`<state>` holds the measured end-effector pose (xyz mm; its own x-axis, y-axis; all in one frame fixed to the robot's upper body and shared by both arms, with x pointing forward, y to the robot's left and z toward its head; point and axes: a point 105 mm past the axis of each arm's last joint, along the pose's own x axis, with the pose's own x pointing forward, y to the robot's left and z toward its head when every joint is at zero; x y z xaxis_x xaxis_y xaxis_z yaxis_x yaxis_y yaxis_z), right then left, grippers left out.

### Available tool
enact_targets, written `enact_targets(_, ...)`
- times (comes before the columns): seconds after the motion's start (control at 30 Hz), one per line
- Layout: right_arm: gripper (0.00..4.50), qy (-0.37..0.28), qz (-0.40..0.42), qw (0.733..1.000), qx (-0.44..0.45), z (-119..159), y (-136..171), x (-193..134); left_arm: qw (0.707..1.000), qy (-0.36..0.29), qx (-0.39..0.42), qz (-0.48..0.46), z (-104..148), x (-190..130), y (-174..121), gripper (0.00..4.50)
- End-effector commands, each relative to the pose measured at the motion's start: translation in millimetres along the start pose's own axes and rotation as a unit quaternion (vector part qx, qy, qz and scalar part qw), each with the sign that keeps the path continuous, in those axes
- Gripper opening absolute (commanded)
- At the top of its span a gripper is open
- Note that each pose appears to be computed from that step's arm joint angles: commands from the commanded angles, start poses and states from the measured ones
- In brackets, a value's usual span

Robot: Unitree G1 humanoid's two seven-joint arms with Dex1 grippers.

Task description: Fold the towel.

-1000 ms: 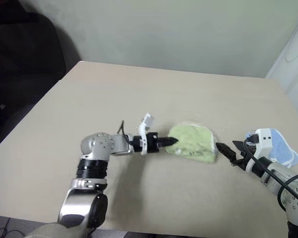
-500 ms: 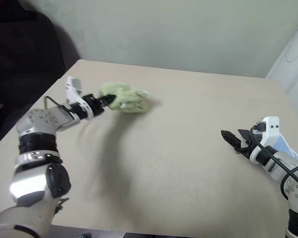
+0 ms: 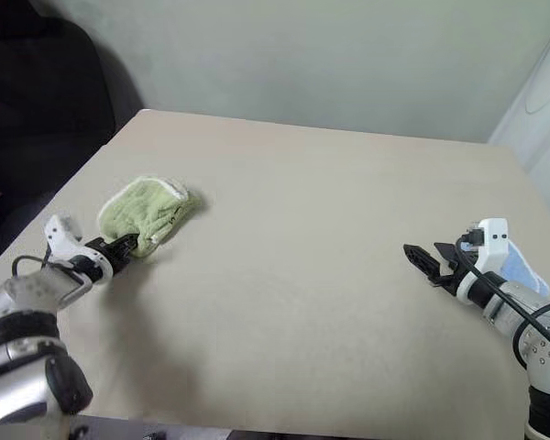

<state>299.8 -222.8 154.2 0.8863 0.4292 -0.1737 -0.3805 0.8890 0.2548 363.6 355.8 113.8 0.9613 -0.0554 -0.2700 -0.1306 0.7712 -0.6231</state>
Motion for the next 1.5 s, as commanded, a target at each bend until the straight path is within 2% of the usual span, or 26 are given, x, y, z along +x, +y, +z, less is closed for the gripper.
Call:
enact_targets(0.03, 4.5, -0.018, 0.014, 1.0, -0.016, 11.2, 3.8, 2.2, 1.0, -0.018, -0.009, 0.009, 3.4, -11.6, 2.3, 0.02)
enact_targets(0.17, 4.5, -0.014, 0.025, 0.999, -0.018, 10.8, 6.2, 8.3, 1.0, -0.022, -0.013, 0.016, -0.6, -15.0, 3.3, 0.02)
enact_targets(0.2, 4.5, -0.013, 0.028, 0.999, -0.018, 10.6, 6.8, 10.0, 1.0, -0.023, -0.013, 0.015, -0.4, -15.4, 2.4, 0.28)
enact_targets(0.4, 4.5, -0.01, 0.045, 0.999, -0.017, 8.0, 13.3, 18.3, 0.998, -0.056, -0.032, -0.019, 10.4, -20.6, -10.9, 2.17)
enact_targets(0.6, 4.5, -0.008, 0.055, 0.998, -0.011, 2.5, 19.9, 20.4, 0.996, -0.075, -0.033, -0.032, 18.4, -27.4, -14.5, 4.46)
enact_targets(0.7, 4.5, -0.009, 0.059, 0.998, -0.008, 0.9, 23.1, 20.8, 0.996, -0.084, -0.023, -0.035, 23.2, -36.1, -14.1, 4.49)
enact_targets(0.83, 4.5, -0.012, 0.06, 0.998, -0.009, -0.2, 25.4, 19.5, 0.996, -0.09, 0.023, -0.011, 25.6, -56.7, 1.4, 4.49)
enact_targets(0.9, 4.5, -0.01, 0.054, 0.998, -0.016, -1.3, 23.8, 17.2, 0.991, -0.113, 0.073, -0.02, 35.7, -71.4, 0.8, 4.49)
enact_targets(1.0, 4.5, -0.004, 0.04, 0.998, -0.05, -1.6, 19.1, 10.7, 0.972, -0.13, 0.175, -0.086, 49.6, -95.0, -26.2, 4.49)
enact_targets(1.07, 4.5, -0.007, 0.041, 0.996, -0.081, 1.4, 19.1, 6.2, 0.956, -0.114, 0.245, -0.115, 47.0, -99.7, -40.6, 4.49)
enact_targets(1.17, 4.5, -0.012, 0.047, 0.988, -0.145, 5.3, 17.7, -1.2, 0.927, -0.078, 0.333, -0.153, 30.5, -93.2, -63.9, 4.49)
enact_targets(1.27, 4.5, -0.027, 0.051, 0.983, -0.172, 11.0, 11.3, -4.2, 0.895, -0.044, 0.392, -0.21, 1.5, -84.0, -87.9, 4.49)
enact_targets(1.5, 4.5, -0.017, 0.076, 0.981, -0.178, 6.0, 12.4, 0.9, 0.865, -0.018, 0.418, -0.276, -50.7, -62.9, -117.1, 4.49)
